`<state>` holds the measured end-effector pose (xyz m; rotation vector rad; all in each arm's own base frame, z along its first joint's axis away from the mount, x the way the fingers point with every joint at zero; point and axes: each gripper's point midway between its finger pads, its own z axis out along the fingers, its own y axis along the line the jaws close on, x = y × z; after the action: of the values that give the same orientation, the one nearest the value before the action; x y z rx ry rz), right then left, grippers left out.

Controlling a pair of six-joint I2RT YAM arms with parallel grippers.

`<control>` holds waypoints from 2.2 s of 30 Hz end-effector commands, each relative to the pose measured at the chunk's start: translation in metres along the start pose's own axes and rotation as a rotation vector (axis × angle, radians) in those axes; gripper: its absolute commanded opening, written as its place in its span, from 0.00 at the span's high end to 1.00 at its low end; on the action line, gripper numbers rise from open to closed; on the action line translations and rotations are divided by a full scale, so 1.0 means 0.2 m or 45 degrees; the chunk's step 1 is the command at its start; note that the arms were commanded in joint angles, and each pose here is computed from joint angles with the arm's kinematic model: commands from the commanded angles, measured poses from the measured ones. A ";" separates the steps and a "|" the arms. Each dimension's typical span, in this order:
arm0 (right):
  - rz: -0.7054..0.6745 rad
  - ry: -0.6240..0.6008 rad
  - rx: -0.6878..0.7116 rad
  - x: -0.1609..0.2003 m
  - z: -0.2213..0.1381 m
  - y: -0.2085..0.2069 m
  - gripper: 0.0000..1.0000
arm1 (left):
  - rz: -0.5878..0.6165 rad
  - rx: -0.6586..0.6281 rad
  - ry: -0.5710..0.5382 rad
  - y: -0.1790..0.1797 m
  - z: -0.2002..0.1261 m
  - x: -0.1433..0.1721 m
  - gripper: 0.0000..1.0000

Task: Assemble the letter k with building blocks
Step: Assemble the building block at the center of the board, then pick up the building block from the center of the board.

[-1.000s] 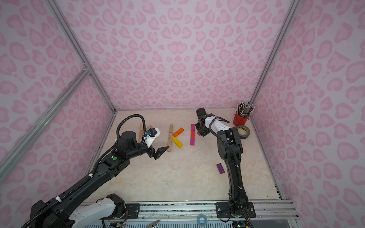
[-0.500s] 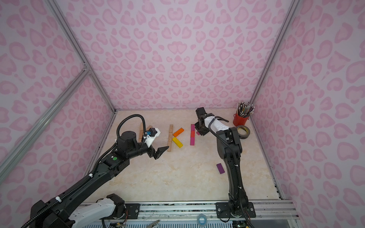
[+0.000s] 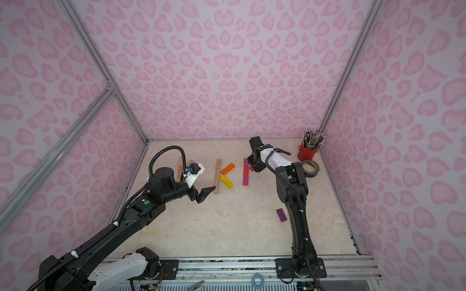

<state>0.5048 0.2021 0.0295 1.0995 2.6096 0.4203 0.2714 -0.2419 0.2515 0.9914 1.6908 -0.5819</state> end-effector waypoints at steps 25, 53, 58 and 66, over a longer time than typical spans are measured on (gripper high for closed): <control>-0.033 0.073 0.065 0.08 0.05 -0.08 0.63 | 0.010 -0.014 -0.022 0.01 0.00 -0.03 0.01; -0.740 -0.303 -0.070 -0.18 -0.68 -0.25 0.27 | 0.054 0.005 -0.037 0.01 -0.02 -0.03 0.01; -1.153 -0.399 -0.133 -0.09 -0.90 -0.55 0.29 | -0.001 0.078 -0.068 0.01 0.00 -0.09 0.02; -1.536 -0.589 0.057 0.05 -0.98 -1.04 0.43 | 0.001 0.092 -0.085 -0.01 -0.03 -0.11 0.02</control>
<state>0.2990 0.0544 0.1377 -0.2830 2.3707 -0.0051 0.2738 -0.2448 0.2668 1.0085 1.6588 -0.6556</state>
